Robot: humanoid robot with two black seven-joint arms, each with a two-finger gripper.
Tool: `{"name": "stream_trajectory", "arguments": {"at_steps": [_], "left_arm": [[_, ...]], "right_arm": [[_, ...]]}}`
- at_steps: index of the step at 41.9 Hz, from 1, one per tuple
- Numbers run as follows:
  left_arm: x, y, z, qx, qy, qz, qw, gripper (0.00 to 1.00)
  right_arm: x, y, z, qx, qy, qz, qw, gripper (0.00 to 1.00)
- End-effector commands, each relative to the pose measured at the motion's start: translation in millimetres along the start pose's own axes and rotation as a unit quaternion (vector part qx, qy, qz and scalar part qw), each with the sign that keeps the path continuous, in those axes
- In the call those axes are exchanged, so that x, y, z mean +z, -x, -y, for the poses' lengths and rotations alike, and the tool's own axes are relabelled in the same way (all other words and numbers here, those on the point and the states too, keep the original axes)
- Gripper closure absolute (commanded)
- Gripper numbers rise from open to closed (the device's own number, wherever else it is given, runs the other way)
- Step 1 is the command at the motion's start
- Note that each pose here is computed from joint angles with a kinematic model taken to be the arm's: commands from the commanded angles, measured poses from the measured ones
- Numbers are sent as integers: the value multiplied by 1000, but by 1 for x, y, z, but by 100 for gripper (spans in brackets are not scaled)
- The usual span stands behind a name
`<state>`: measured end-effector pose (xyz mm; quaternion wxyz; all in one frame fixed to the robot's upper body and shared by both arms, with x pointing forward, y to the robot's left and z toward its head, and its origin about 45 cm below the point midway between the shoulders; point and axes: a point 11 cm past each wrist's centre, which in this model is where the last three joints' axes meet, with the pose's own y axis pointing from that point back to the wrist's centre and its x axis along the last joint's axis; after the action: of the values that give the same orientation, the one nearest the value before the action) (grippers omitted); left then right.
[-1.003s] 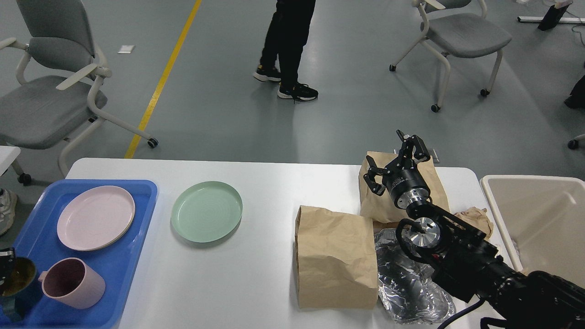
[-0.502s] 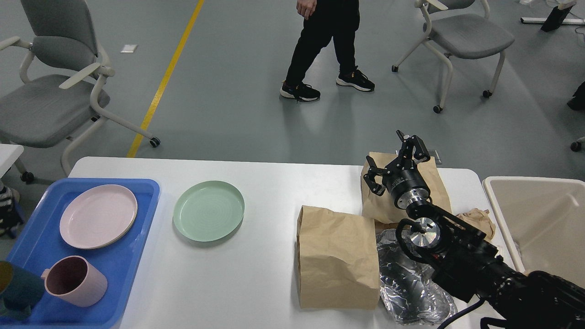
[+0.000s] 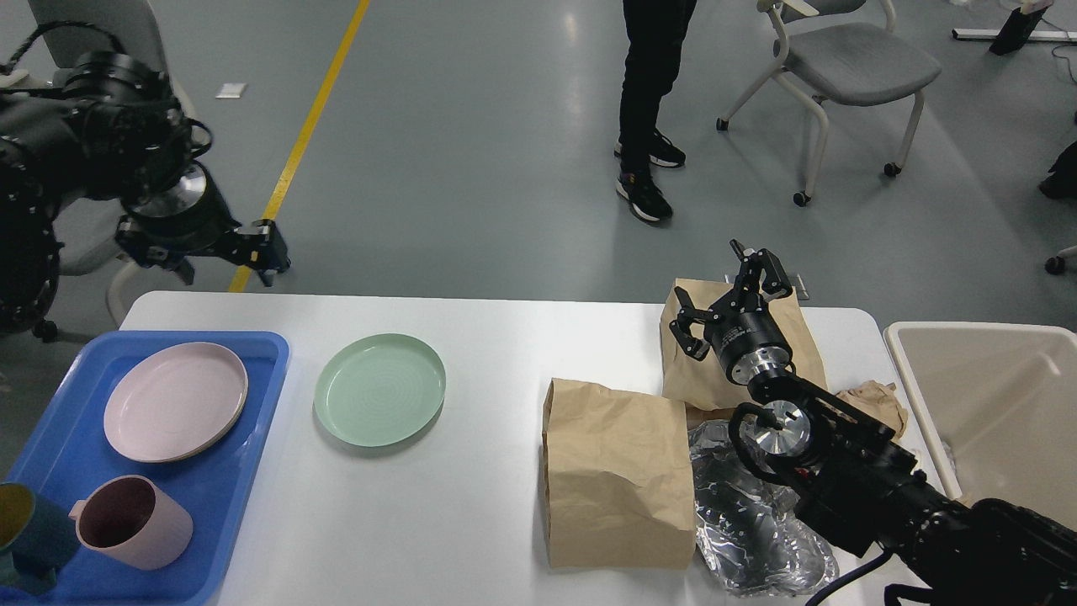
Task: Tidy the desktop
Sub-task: 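Reach the left gripper to the rim of the mint-green plate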
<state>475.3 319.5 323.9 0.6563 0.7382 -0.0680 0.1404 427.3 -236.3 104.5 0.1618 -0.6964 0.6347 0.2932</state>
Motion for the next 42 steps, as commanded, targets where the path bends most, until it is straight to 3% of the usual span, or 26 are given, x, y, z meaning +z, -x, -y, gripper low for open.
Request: {"name": "stream_trajectory", "arguments": {"at_steps": [1, 5, 9, 20, 29, 34, 42], "left_arm": [[30, -7, -36, 10, 11, 26, 1000, 12], [40, -11, -56, 21, 16, 34, 999, 11], [50, -7, -50, 15, 19, 43, 999, 11], [52, 46, 35, -84, 18, 46, 995, 11], [38, 62, 99, -4, 36, 22, 999, 11], [42, 70, 119, 20, 50, 8, 999, 11], [39, 72, 119, 8, 38, -13, 999, 10]], "right_arm": [[0, 0, 0, 0, 0, 0, 1000, 0], [0, 0, 0, 0, 0, 0, 1000, 0], [0, 0, 0, 0, 0, 0, 1000, 0], [0, 0, 0, 0, 0, 0, 1000, 0], [-1, -1, 0, 0, 0, 0, 1000, 0], [0, 0, 0, 0, 0, 0, 1000, 0], [0, 0, 0, 1, 0, 0, 1000, 0]]}}
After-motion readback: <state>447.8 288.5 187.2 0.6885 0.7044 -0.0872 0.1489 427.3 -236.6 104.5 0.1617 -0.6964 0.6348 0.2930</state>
